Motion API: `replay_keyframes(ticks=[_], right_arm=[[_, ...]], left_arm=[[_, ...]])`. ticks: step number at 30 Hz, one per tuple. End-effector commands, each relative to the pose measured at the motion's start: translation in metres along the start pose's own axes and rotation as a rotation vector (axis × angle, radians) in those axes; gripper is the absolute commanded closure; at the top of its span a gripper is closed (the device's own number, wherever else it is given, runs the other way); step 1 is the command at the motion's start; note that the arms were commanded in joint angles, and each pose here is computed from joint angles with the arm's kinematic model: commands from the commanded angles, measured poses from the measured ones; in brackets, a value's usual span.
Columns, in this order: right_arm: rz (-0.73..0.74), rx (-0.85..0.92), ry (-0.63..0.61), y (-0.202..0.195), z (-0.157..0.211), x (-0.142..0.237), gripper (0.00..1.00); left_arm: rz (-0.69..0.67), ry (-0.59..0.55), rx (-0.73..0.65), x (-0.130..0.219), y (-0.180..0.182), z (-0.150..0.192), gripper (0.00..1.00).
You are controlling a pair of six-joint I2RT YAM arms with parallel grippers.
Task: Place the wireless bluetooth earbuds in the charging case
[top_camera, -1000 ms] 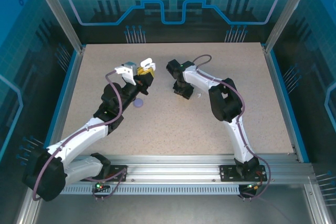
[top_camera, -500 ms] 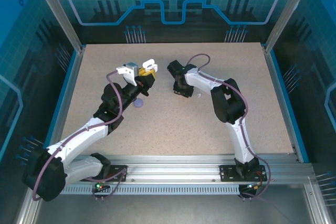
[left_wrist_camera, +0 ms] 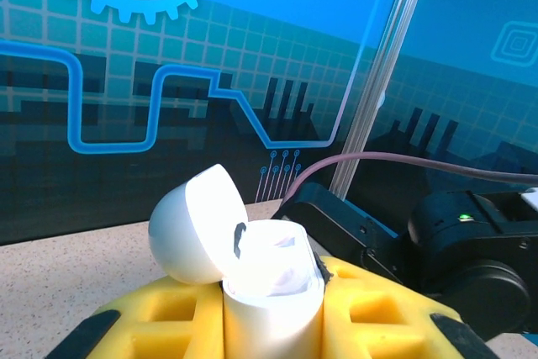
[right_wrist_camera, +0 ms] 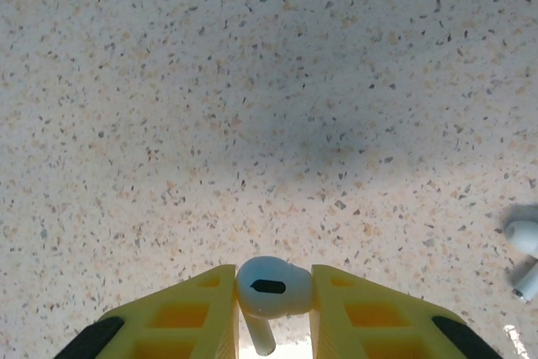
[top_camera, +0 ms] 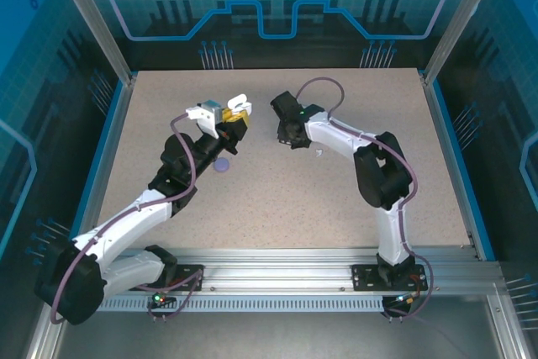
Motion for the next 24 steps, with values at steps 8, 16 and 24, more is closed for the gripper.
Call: replay_keyframes(ticks=[8,16,24], right_arm=[[0.112,0.129,0.064,-0.028,0.049,0.001,0.76],[0.188,0.171,0.163,-0.054,0.088,-0.011,0.76],[0.209,0.193,0.220,-0.057,0.099,-0.020,0.68]], left_arm=[[0.020,-0.025,-0.022,0.006,-0.005,-0.009,1.00],[0.017,-0.026,-0.019,0.006,-0.004,-0.010,1.00],[0.021,-0.024,-0.015,0.005,-0.005,-0.008,1.00]])
Point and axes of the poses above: each hand's point on the last joint's axis, 136 mm out from that joint toward the fingers, its own x axis back along the fingers, its own y axis along the line the jaws close on, z = x × y, the point moved 3 cm from there along x, back along the fingers, and after that the axes turned 15 degrees about -x, right-handed, at the moved point
